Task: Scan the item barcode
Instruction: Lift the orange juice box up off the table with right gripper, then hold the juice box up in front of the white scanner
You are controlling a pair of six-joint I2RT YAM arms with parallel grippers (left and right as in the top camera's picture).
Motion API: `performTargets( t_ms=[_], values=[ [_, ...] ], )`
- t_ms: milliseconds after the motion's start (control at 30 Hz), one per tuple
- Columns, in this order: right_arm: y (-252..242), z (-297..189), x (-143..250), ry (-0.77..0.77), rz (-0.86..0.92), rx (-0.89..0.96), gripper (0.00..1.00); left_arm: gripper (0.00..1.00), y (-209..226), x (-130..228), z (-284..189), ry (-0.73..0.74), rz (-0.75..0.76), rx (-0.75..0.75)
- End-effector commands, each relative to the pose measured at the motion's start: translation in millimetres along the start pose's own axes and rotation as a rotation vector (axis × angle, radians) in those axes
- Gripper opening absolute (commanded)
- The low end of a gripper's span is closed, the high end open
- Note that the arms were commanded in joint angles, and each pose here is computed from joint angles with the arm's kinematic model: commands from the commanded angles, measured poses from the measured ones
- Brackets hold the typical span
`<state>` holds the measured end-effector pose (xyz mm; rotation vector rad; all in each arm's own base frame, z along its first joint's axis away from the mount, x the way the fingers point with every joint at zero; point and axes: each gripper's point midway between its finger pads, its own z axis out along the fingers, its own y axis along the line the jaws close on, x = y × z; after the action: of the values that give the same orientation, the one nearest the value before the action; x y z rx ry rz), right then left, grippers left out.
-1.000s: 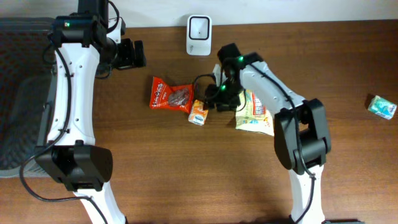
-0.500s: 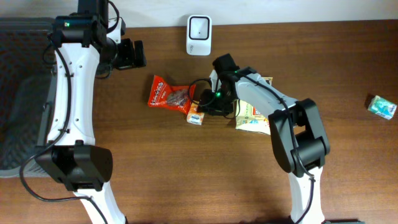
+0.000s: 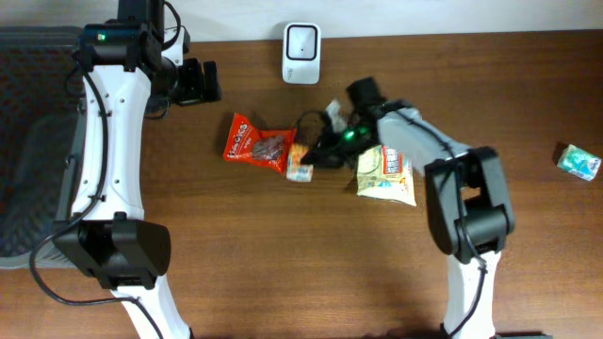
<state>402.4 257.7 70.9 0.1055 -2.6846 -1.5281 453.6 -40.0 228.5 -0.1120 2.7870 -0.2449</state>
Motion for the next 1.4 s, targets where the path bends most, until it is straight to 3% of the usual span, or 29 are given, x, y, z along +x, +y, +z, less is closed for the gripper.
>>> performTargets(
  t_ms=[0,167,467,600,800,933,1100,1200,1367],
  values=[
    [67.6,-54.1,0.5,0.022,-0.221,-0.496,0.04,0.99,-0.8,-2.5,-5.9,-0.019,-0.006,-0.001],
    [62.8,-72.6,-8.3,-0.023,-0.245,-0.520,0.04,0.99,-0.8,-2.5,-5.9,-0.019,-0.006,-0.001],
    [74.8,-62.6,-12.8,-0.072,-0.542,-0.525,0.04,0.99,-1.4,-2.4,-5.8,-0.019,-0.005,-0.001],
    [74.8,-62.7,-12.9,-0.067,-0.520,-0.525,0.04,0.99,-1.7,-2.4,-5.9,-0.019,-0.004,-0.001],
    [75.0,-62.3,-22.0,-0.032,-0.336,-0.499,0.04,0.99,-1.7,-2.4,-5.8,-0.018,-0.004,-0.001],
    [36.2,-59.9,-73.3,-0.258,-0.080,-0.126,0.04,0.99,-1.7,-2.4,-5.8,-0.018,-0.004,-0.001],
    [49.0,-126.6,-147.8,-0.707,-0.160,0.302,0.04,0.99,-1.7,-2.4,-5.8,-0.018,-0.004,-0.001],
    [62.3,-146.4,-171.8,-0.874,-0.305,0.507,0.04,0.99,-1.7,-2.3,-5.8,-0.018,-0.004,-0.001],
    [109.1,-155.7,-193.0,-1.057,-0.797,1.034,0.04,0.99,-1.7,-2.4,-5.8,-0.018,-0.004,-0.001]
  ],
)
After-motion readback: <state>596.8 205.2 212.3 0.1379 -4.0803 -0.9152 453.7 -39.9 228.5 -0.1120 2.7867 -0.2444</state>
